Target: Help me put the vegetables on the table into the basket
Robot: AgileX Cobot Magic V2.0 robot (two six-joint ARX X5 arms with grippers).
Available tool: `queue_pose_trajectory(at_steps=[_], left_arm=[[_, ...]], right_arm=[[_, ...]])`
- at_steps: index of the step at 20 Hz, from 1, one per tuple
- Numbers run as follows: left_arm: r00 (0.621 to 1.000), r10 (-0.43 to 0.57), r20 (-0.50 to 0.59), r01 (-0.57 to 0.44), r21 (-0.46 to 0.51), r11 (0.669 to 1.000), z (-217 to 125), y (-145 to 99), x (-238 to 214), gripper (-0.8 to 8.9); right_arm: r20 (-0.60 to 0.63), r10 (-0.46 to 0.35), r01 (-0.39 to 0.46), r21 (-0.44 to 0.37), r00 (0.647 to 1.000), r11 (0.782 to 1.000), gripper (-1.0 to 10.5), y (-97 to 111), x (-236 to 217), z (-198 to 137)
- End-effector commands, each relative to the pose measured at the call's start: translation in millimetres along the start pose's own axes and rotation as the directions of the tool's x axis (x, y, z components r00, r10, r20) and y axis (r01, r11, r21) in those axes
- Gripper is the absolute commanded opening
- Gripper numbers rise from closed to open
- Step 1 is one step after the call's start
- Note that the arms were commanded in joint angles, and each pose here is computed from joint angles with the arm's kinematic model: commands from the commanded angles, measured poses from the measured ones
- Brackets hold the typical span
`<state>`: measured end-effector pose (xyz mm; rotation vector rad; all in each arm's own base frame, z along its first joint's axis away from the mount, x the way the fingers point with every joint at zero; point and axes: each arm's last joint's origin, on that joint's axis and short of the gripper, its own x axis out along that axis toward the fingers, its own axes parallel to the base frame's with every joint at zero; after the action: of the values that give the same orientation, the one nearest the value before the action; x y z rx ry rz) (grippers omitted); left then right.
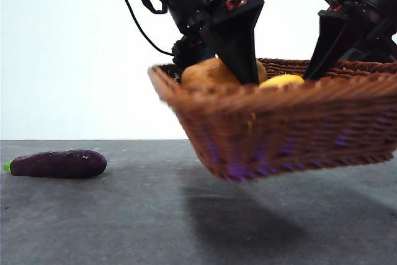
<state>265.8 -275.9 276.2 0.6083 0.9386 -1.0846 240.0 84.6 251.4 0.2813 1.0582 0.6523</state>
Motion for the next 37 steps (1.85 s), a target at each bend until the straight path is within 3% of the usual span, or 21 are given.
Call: queue_pose_trajectory(at_steps=[1,4,6,9,11,16,19,24,28,37], left_arm=[[0.999,0.013,0.039,-0.014,0.003,1.0,0.0,-1.6,-17.5,5.63],[0.993,0.066,0.103,-0.066,-0.003,0.998,-4.2,1.2,-52.8,5.63],[0.974,0.159,0.159,-0.157,-0.023,0.987,-13.0,9.2,-88.8,5.63],[0.91,0.372,0.183,-0.362,-0.088,0.928,-42.8,31.7,-148.9,5.62],[0.887,0.442,0.133,-0.424,-0.141,0.894,-70.9,57.1,-171.5,5.62],[0.929,0.368,0.019,-0.357,-0.208,0.911,-115.2,116.2,-159.1,5.62],[0.964,0.265,-0.025,-0.264,-0.218,0.94,-125.5,144.5,-123.3,5.63],[0.981,0.11,-0.162,-0.152,-0.277,0.949,-144.8,179.4,-50.6,5.63],[0.964,0.074,-0.257,-0.146,-0.274,0.95,-157.8,192.3,-17.1,5.63],[0.96,0.041,-0.276,-0.12,-0.277,0.953,-168.8,190.7,-1.4,5.63]], right_arm=[[0.004,0.023,-0.023,-0.011,1.0,1.0,-0.2,0.6,0.9,0.4],[0.004,0.023,-0.023,-0.01,1.0,1.0,-0.2,0.6,0.9,0.4],[0.004,0.023,-0.023,-0.01,1.0,1.0,-0.2,0.5,0.9,0.4],[0.004,0.024,-0.024,-0.015,1.0,1.0,-0.2,0.4,0.7,0.4],[0.004,0.027,-0.027,-0.026,1.0,0.999,-0.2,0.5,0.7,0.4],[-0.005,0.075,-0.075,-0.051,0.997,0.996,-0.2,1.7,0.6,0.2],[-0.008,0.093,-0.093,-0.062,0.996,0.994,-0.2,2.0,0.4,0.2],[0.0,0.119,-0.118,-0.083,0.993,0.99,-0.2,3.0,0.2,1.5],[0.005,0.124,-0.123,-0.1,0.992,0.987,-0.2,3.2,0.0,2.2],[0.031,0.134,-0.129,-0.123,0.991,0.984,-0.2,3.9,-0.1,5.2]])
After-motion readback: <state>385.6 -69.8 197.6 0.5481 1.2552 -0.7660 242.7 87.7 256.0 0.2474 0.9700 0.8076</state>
